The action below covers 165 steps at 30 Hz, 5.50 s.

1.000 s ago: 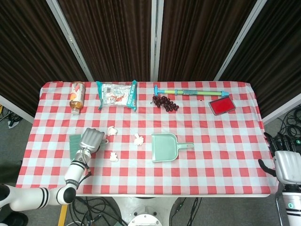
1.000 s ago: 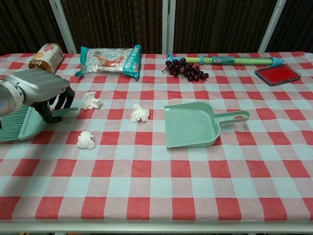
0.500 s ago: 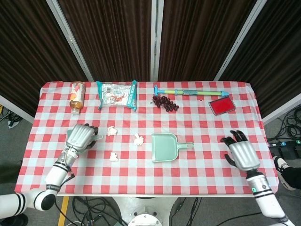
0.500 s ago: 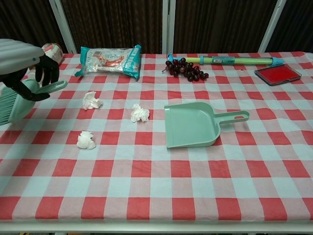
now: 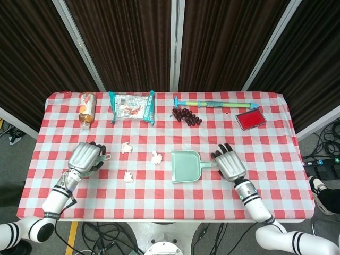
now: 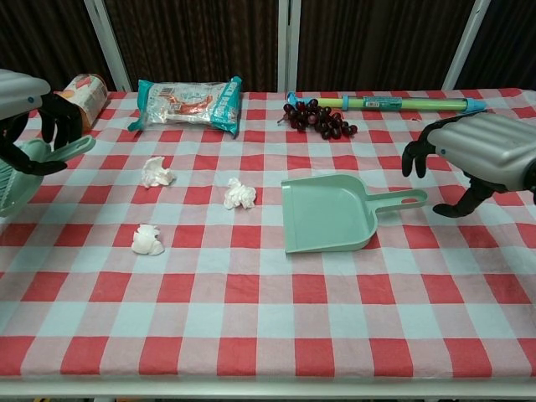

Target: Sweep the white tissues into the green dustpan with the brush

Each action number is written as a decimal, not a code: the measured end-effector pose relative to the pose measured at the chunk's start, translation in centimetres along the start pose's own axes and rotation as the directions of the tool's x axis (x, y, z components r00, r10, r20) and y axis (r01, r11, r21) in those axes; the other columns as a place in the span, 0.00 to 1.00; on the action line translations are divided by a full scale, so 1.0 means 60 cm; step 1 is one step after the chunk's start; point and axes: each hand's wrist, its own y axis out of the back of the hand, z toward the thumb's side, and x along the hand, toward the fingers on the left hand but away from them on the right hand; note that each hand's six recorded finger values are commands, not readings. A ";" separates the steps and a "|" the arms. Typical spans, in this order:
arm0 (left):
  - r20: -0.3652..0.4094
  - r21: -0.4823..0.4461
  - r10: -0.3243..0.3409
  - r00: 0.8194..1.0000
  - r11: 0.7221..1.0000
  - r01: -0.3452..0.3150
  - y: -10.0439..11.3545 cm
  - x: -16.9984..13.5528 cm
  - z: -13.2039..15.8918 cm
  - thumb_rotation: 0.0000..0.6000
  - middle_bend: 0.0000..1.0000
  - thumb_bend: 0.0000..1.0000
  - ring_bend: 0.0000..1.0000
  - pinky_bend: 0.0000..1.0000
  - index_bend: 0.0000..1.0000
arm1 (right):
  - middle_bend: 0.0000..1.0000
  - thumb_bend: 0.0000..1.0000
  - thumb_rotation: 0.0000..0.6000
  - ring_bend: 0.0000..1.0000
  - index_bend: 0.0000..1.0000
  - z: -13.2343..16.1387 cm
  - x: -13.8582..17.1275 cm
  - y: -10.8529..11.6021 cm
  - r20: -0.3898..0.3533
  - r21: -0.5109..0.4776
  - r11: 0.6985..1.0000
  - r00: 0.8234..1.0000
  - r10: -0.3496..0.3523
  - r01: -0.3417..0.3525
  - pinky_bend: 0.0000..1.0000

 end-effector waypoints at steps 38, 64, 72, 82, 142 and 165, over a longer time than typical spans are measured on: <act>-0.004 0.032 -0.003 1.000 0.999 0.003 -0.004 0.018 -0.015 1.00 0.54 0.42 0.46 0.62 0.50 | 0.57 0.35 1.00 0.27 0.59 0.042 -0.047 0.003 -0.010 0.003 1.000 1.000 0.023 -0.023 0.19; 0.126 -0.165 0.066 0.990 0.985 -0.044 0.004 0.165 0.006 1.00 0.54 0.43 0.46 0.60 0.50 | 0.58 0.36 1.00 0.27 0.62 0.054 -0.092 0.062 -0.037 0.079 0.990 0.992 0.117 -0.114 0.19; 0.221 -0.207 0.045 0.974 0.978 0.002 0.008 0.187 0.062 1.00 0.54 0.43 0.46 0.59 0.50 | 0.58 0.36 1.00 0.27 0.62 0.083 -0.103 0.058 -0.051 0.060 0.993 0.993 0.108 -0.105 0.19; 0.275 -0.352 0.051 0.960 0.935 0.051 0.020 0.201 0.104 1.00 0.54 0.43 0.46 0.59 0.50 | 0.58 0.38 1.00 0.27 0.62 0.102 -0.115 0.050 -0.050 0.026 0.995 0.994 0.096 -0.095 0.19; 0.057 -0.595 0.108 0.993 0.802 -0.053 0.010 0.057 0.055 1.00 0.54 0.46 0.46 0.60 0.50 | 0.58 0.40 1.00 0.29 0.63 0.154 -0.117 0.028 -0.194 -0.038 0.998 0.981 0.033 -0.041 0.17; 0.081 -0.638 0.157 0.984 0.767 -0.070 -0.017 0.071 0.150 1.00 0.54 0.46 0.46 0.63 0.50 | 0.59 0.40 1.00 0.29 0.64 0.172 -0.123 0.028 -0.190 -0.074 0.997 0.982 0.024 -0.039 0.17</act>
